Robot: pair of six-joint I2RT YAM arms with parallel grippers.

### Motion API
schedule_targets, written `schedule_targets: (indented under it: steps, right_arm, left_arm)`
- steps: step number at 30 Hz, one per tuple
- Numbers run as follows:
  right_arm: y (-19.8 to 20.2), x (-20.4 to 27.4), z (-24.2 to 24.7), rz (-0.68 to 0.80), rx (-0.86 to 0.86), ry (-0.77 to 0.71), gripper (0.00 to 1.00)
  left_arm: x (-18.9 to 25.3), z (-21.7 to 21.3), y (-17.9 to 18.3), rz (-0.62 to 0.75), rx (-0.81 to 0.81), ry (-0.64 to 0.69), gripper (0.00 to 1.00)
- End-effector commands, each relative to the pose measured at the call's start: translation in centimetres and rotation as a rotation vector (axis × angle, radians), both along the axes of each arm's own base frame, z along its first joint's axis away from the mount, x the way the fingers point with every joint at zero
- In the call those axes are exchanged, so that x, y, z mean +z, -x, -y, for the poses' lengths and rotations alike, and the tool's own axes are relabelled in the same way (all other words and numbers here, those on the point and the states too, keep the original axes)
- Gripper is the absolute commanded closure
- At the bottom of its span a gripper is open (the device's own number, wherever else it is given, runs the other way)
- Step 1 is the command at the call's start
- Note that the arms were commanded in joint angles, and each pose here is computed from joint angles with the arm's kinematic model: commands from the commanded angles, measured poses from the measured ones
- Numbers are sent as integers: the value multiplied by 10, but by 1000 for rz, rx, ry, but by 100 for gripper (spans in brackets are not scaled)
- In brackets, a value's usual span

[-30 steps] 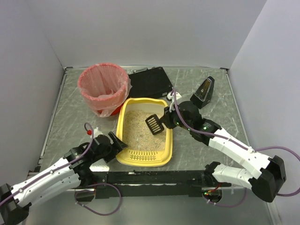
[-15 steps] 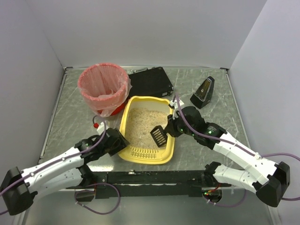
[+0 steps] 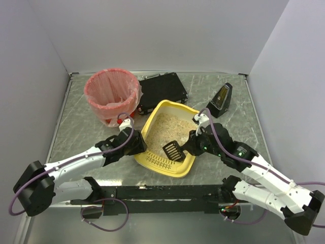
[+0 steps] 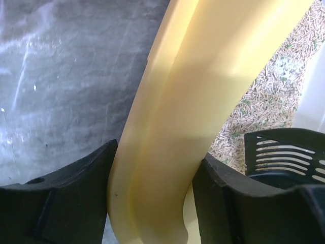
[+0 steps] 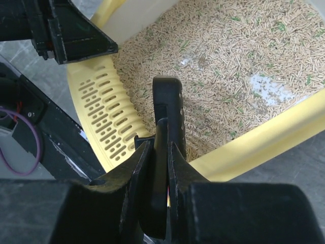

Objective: Clean the litter box

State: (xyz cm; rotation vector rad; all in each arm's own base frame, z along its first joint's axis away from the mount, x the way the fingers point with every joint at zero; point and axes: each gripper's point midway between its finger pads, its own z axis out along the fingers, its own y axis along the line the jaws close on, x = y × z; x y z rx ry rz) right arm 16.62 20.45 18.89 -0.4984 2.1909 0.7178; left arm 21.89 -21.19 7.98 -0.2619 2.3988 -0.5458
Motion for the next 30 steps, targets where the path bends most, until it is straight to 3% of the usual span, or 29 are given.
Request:
schedule_targets:
  steps: [1, 4, 6, 9, 16, 19, 24, 30]
  right_arm:
    - [16, -21, 1, -97, 5, 11, 100]
    - [10, -20, 2, -63, -26, -4, 100]
    - [5, -11, -1, -21, -32, -42, 100]
    - [-4, 3, -3, 37, -47, -79, 100]
    - [-14, 14, -4, 90, -73, -92, 100]
    - [-6, 20, -15, 80, -9, -134, 100]
    - [2, 6, -23, 19, 24, -156, 100]
    - [0, 6, -23, 9, 17, -135, 100]
  left_arm:
    - [17, 3, -9, 117, -105, -27, 39]
    - [23, -2, -3, 143, -121, -14, 26]
    - [31, -3, -2, 160, -122, 1, 10]
    - [45, -2, 1, 187, -131, 36, 1]
    - [34, -8, 16, 86, -78, 67, 1]
    - [28, -10, 31, 24, -26, 126, 1]
    - [38, 2, 52, -16, 48, 384, 3]
    - [39, 16, 70, -58, 29, 541, 3]
